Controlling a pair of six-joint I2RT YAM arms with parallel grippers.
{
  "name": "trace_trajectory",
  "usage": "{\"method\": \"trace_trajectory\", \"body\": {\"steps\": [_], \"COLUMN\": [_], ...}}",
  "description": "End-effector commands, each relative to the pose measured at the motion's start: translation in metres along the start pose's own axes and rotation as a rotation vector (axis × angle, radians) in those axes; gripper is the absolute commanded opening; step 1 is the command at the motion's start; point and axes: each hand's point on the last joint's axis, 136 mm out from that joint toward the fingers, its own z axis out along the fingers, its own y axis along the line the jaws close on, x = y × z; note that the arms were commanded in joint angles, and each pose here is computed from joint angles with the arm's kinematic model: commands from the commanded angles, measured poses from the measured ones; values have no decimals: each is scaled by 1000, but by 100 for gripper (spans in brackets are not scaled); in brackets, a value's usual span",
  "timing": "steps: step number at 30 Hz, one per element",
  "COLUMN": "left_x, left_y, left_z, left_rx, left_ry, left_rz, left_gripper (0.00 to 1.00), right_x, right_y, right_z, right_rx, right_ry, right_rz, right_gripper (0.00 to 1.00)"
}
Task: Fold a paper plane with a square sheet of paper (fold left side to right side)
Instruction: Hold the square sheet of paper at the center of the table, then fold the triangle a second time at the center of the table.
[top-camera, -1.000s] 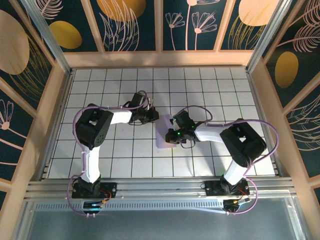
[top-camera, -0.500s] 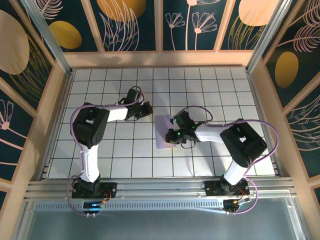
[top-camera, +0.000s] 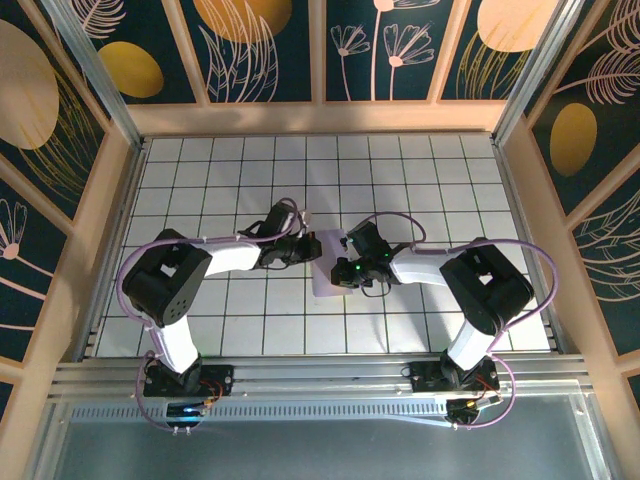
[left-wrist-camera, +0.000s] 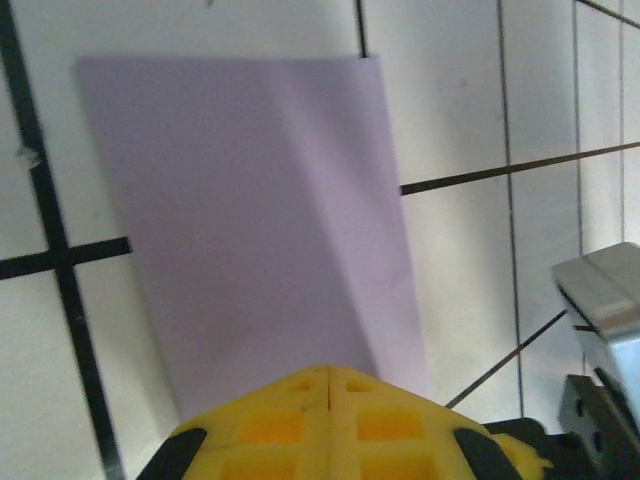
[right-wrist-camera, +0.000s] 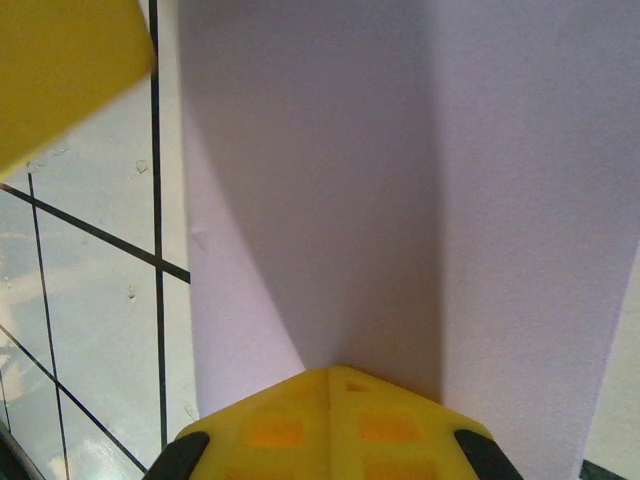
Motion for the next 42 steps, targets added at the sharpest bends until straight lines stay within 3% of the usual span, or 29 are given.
{"method": "trace_trajectory", "body": {"steps": [1,13,19,23,27,32,42], "left_x": [2,19,27,28,28,29,29], "left_y": [12,36,42,42,40,40,40], "left_z": [6,18,19,20,21,23,22], "left_rx": [-27,-108,-120,-114,-107,-107,-109], "left_ry": [1,59,76,80,87,91,89], "left_rz": [-48,-60,-59,-55,-50,-49,-48], "left_gripper": [0,0,0,0,0,0,0], "right_x": [45,28,-6,-16,-5,17,33], "right_y": [-45,-19,15,2,-20,-19,-21], "right_z": [5,0,-25,-49,-60,-59,-46], "right_rx": [154,75,5,21,18,-49,-109], "right_ry": [132,101,7,-44,-29,18,66], "right_rz": [80,67,30,47,99,122,176], "right_gripper": [0,0,16,27,33,41,40]}}
